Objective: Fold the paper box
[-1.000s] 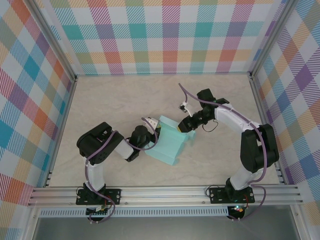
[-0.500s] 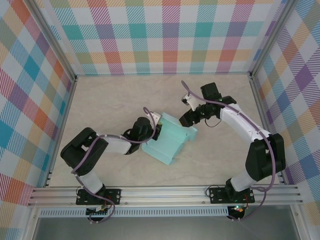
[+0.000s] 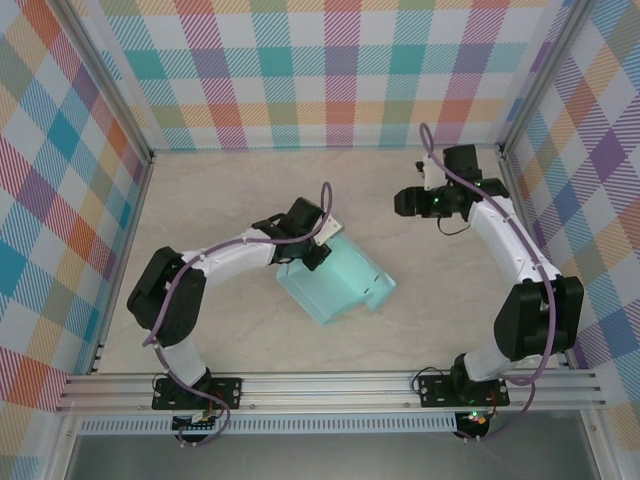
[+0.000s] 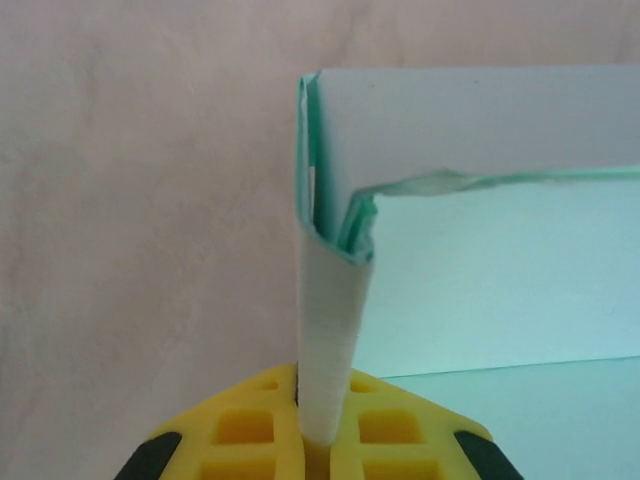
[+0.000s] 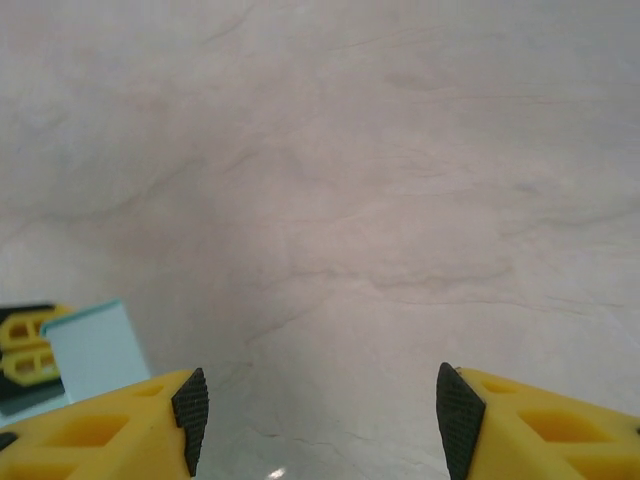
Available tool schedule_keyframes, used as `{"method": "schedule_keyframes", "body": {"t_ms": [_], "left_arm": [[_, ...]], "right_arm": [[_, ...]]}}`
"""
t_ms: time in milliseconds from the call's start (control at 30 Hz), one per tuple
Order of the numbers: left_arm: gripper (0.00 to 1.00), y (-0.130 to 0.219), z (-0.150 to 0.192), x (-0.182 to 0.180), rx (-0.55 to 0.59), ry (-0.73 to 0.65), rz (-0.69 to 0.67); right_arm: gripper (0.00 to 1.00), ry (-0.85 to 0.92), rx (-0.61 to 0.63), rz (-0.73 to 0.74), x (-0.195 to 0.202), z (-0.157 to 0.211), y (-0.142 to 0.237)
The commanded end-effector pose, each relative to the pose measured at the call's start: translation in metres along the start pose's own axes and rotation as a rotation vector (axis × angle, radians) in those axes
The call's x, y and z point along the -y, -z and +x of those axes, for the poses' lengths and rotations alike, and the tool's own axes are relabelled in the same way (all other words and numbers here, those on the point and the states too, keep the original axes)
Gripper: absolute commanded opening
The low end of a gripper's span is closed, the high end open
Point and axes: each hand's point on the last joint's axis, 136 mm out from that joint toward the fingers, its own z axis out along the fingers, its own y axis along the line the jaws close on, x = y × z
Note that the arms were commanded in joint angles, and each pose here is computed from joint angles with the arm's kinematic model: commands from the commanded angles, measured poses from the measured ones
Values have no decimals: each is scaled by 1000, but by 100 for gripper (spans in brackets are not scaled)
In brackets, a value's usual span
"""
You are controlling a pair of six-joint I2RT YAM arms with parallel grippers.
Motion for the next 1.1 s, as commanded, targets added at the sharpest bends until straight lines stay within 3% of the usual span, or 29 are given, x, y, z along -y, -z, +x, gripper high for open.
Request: {"method": "schedule_keyframes", "body": {"t_ms": [0,167,300,433,600,833,967,1067], "left_arm": [[8,12,47,11,-277,-69,105],[13,10,52,4,-435,-146,126],[31,5,35,2,-410,-163,138],[44,17,-5,8,-256,-154,167],[46,54,-52,-6,-48,-137,88],[55,154,-108,-50,342,25,-65],[60,206,-109,-78,526,200,-105],[64,220,-86,-92,576,330,-125]], "right_arm": [[64,-143,-27,46,13,11,2],[64,-156,-56,16,12,20,-8],[63,-140,-74,-28,6,25,-13],[62,-89,-80,-62,1,29,-13],[60,-10,-85,-118,-7,35,-15],[58,183,-238,-194,-40,57,-44],[56,260,-313,-262,-61,69,-69],[54,370,-398,-316,-80,84,-87]]}}
